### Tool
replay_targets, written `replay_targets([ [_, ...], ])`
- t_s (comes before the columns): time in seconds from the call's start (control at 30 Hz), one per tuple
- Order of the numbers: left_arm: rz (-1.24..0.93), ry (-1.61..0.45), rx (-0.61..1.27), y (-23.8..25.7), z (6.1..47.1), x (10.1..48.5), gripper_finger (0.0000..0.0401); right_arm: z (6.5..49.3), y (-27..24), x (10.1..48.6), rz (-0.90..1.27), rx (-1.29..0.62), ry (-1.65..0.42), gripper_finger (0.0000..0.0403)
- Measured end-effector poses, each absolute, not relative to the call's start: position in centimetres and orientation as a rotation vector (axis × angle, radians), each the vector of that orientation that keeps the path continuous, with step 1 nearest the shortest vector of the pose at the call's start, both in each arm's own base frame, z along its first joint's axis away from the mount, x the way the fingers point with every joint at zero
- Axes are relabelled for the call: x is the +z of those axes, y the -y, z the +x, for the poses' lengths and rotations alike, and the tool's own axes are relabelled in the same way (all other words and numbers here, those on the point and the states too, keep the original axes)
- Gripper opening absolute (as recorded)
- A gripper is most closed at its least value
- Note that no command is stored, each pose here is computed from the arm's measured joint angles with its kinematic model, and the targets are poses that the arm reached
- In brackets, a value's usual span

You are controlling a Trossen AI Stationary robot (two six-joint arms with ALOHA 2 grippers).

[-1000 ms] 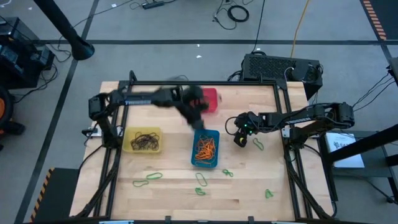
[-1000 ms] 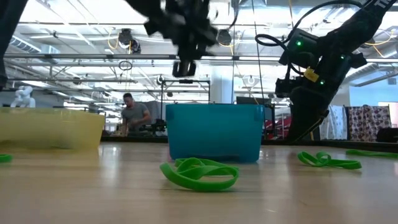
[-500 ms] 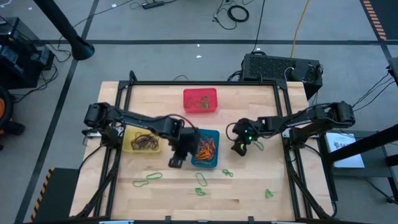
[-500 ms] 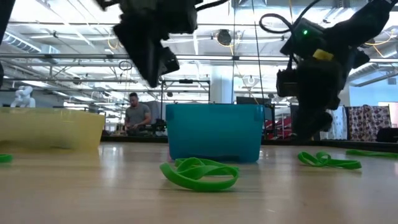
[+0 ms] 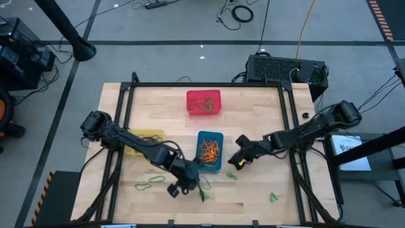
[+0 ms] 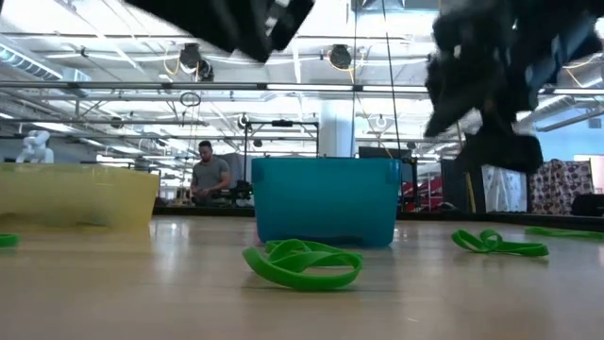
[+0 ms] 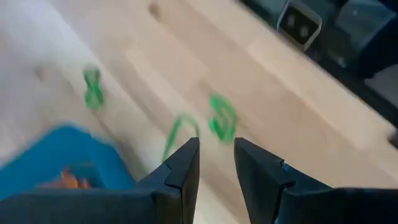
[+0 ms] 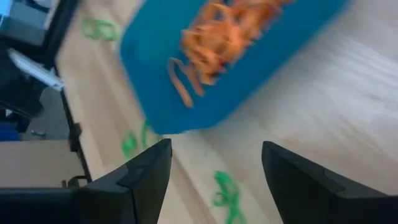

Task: Sort rubber bands into baskets
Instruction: Put the green rubber band into the red bin

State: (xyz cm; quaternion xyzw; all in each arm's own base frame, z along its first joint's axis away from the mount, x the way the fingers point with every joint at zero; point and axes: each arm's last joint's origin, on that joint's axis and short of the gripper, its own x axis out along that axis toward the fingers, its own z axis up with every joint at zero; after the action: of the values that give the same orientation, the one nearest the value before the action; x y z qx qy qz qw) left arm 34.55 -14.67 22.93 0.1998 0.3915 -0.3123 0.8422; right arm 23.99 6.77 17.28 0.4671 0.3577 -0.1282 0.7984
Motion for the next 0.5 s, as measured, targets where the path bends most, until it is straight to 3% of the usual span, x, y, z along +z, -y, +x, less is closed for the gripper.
replay_targets([
  [0.2,0.395,-0.689,-0.662,17.4,36.4,21.0,0.0109,24.4,-10.1,20.1,0.841,-0.164,-0.698,0.0242],
  [0.5,0.257,-0.744,-0.625,21.5,38.9,14.9,0.0109,22.2,-15.2,21.1,0.736,0.042,-0.753,0.0242],
])
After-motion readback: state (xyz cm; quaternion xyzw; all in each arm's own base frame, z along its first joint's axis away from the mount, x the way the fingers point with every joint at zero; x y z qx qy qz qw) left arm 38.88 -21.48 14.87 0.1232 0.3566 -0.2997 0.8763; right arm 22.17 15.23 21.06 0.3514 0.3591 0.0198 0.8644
